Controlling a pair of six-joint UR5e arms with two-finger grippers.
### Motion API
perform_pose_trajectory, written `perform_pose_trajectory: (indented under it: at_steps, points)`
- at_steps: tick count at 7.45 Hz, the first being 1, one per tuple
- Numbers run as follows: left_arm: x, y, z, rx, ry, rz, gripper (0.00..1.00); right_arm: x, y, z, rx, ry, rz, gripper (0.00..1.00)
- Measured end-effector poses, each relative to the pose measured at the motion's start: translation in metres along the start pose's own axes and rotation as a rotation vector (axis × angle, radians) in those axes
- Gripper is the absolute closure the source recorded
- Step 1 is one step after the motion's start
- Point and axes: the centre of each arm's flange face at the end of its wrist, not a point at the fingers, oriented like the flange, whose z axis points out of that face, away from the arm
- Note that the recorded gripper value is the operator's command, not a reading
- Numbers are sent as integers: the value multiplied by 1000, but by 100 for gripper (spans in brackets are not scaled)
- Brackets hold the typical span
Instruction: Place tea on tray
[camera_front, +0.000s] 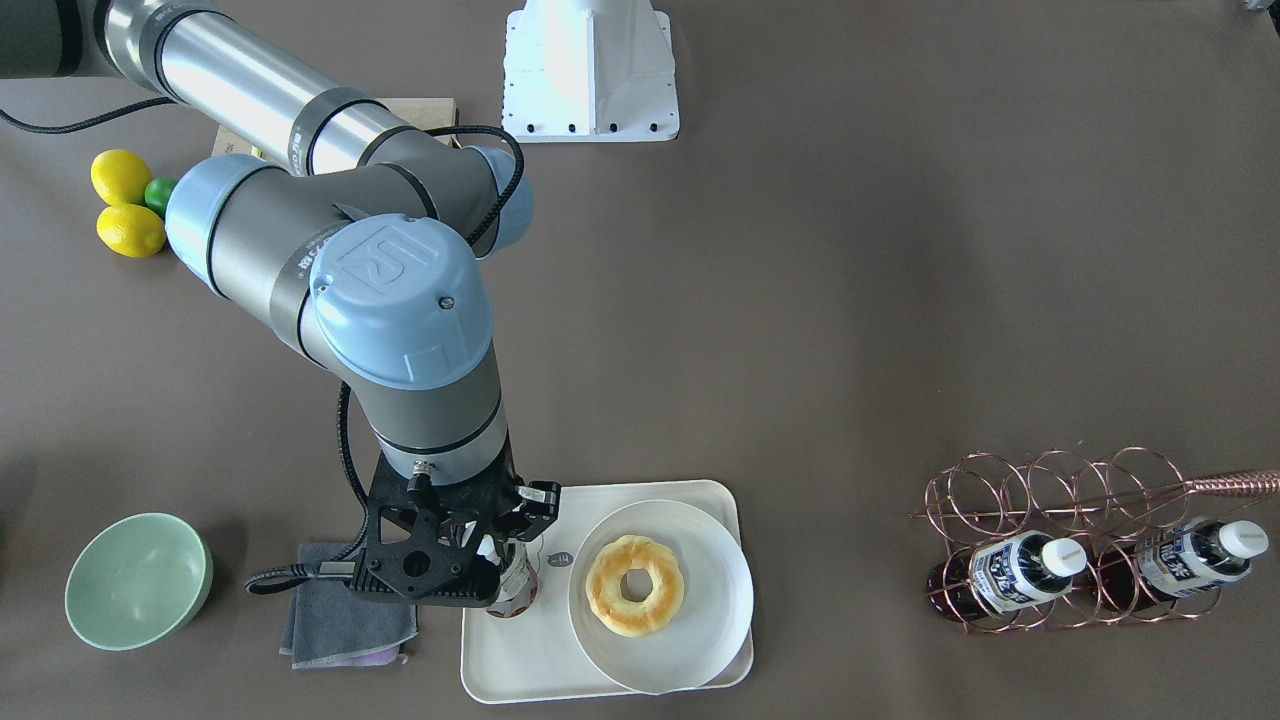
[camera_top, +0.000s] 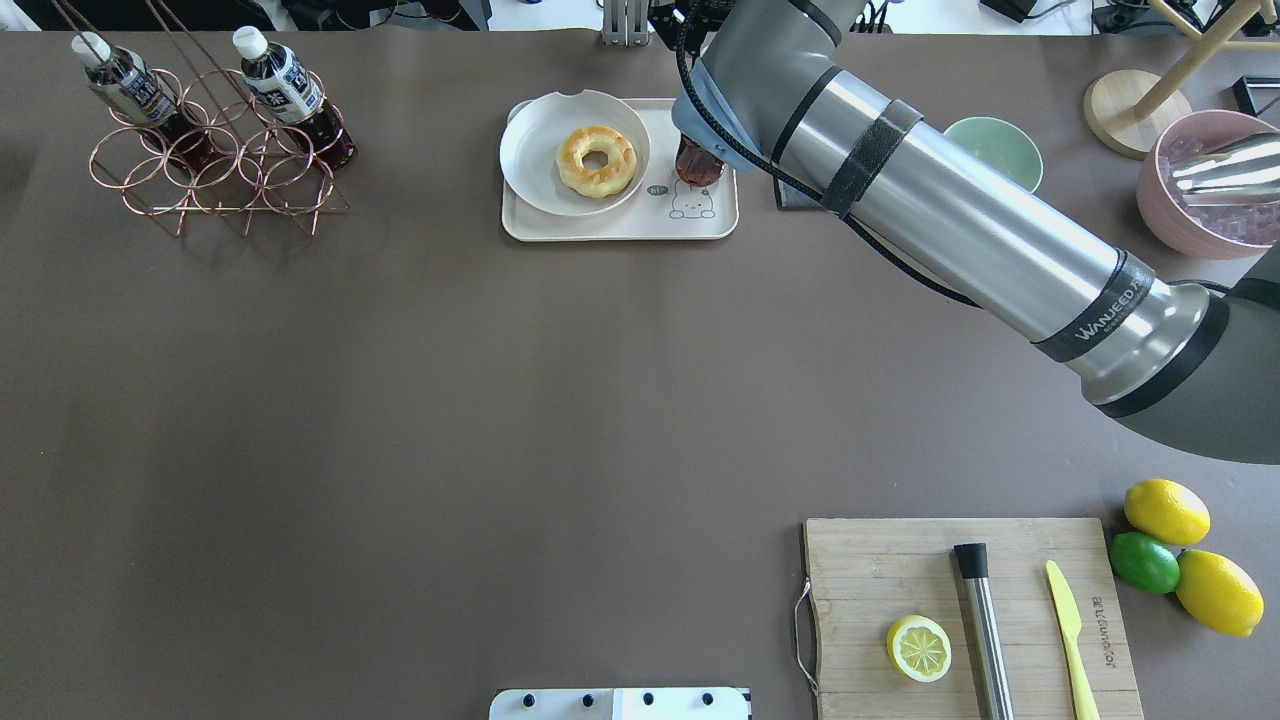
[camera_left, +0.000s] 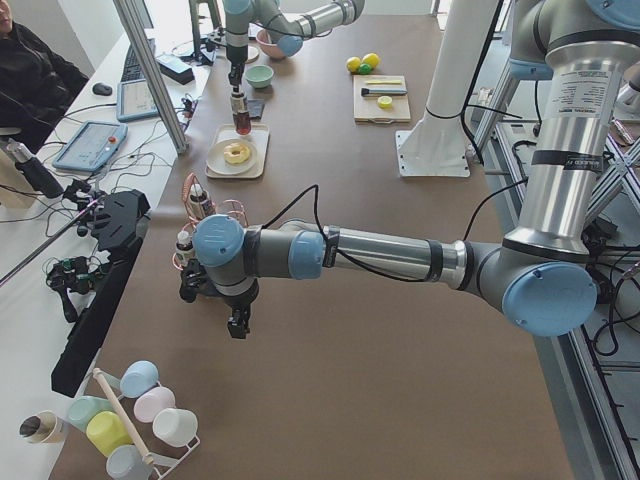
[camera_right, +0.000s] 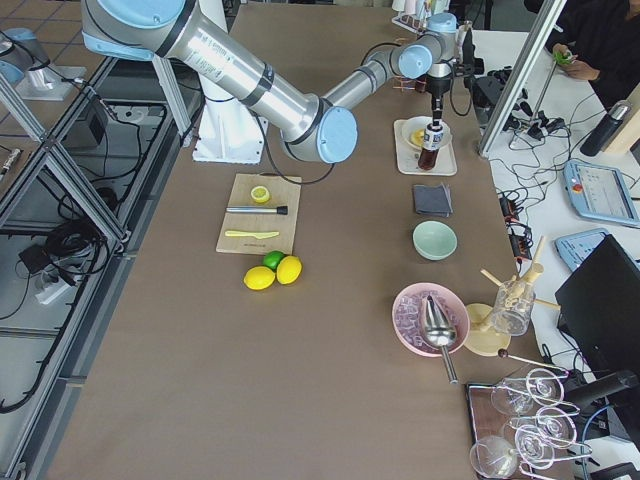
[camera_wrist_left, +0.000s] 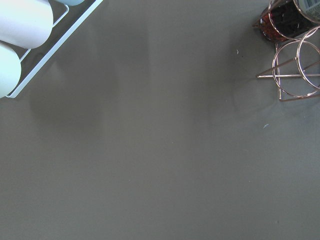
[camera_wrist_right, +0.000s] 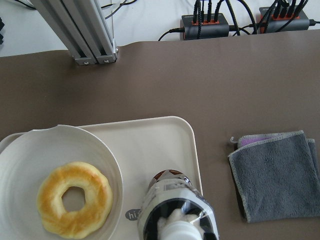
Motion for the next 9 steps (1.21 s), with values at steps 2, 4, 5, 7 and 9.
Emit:
perform_pose_trajectory:
  at_steps: [2,4,5,7,9]
  points:
    - [0,-3,0,-1,0,-1,2,-2,3,4,-1,-1,-4,1]
    - [-1,-8,0,-2,0,-2,2,-4,5,6,4,2,-8,0]
    - [-1,-10,0,-2,0,-2,2,-4,5,7,9,2,-10,0]
    - [-1,-10,1,-3,0,-4,2,-6,6,6,15,-3,-9,0]
    - [-3,-10,2,-6,0,-9,2,-11,11,-12,26,-28,-6,0]
